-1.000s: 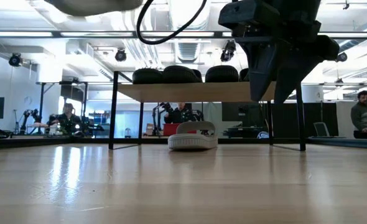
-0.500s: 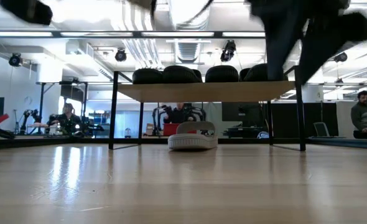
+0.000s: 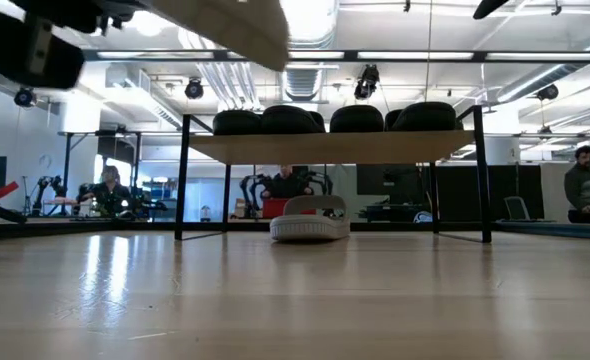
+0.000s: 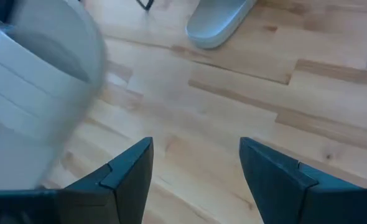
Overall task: Pick and place slides into the shelf
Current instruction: Put the gray slipper under the shelf
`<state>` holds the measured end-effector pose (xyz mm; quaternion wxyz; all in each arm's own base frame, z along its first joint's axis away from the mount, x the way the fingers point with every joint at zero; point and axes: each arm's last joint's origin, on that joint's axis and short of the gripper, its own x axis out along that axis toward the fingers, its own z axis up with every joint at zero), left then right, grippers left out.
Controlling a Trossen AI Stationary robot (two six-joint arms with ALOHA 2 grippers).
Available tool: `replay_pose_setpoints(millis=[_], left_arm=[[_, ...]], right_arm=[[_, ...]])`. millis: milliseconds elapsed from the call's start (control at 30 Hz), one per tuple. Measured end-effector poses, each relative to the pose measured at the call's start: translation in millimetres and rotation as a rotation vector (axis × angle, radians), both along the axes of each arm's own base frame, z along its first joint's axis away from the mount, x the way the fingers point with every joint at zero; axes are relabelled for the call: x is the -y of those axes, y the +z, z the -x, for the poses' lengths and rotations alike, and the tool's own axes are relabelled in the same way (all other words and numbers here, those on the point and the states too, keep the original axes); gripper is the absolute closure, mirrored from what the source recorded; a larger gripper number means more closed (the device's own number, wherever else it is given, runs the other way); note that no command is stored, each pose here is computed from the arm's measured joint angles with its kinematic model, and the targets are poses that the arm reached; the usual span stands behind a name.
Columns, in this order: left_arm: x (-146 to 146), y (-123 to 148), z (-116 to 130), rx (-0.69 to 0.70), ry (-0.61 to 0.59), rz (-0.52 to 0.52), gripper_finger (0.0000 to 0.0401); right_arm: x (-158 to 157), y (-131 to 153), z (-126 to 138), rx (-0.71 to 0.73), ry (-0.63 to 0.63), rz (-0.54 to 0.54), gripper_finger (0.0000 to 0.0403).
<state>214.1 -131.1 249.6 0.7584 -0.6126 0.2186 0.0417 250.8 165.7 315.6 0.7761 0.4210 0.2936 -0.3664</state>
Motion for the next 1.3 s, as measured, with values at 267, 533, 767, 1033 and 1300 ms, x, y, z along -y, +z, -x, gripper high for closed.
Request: replay_pose_setpoints(millis=[267,533,767,1033,1300], left_arm=[[29.9,-42.8,-49.6,0.144,0.037,0.071,0.0337],[36.1,-83.8,-87.3,0.241,0.168,0.129,0.0337],[24.1,-107.1,-110.5,0.211,0.239,0.095,0.0334],[15.7,-119.1,-123.8,0.13,0.181,0.14,0.0247],[13.3,-120.8,-122.3,0.091,0.033,0.143,0.0137]], right_arm=[[-2.3,1.0,1.6,-0.017,0.025,-0.037,0.0172],[-11.2,7.6,6.2,-0.012,0.081,-0.047,0.0172],[-12.0,7.3,7.5,-0.016,0.07,-0.062,0.0172],[-12.1,7.1,7.8,-0.007,0.026,-0.103,0.0172],[-12.9,6.8,7.5,-0.012,0.028,-0.12,0.0172]])
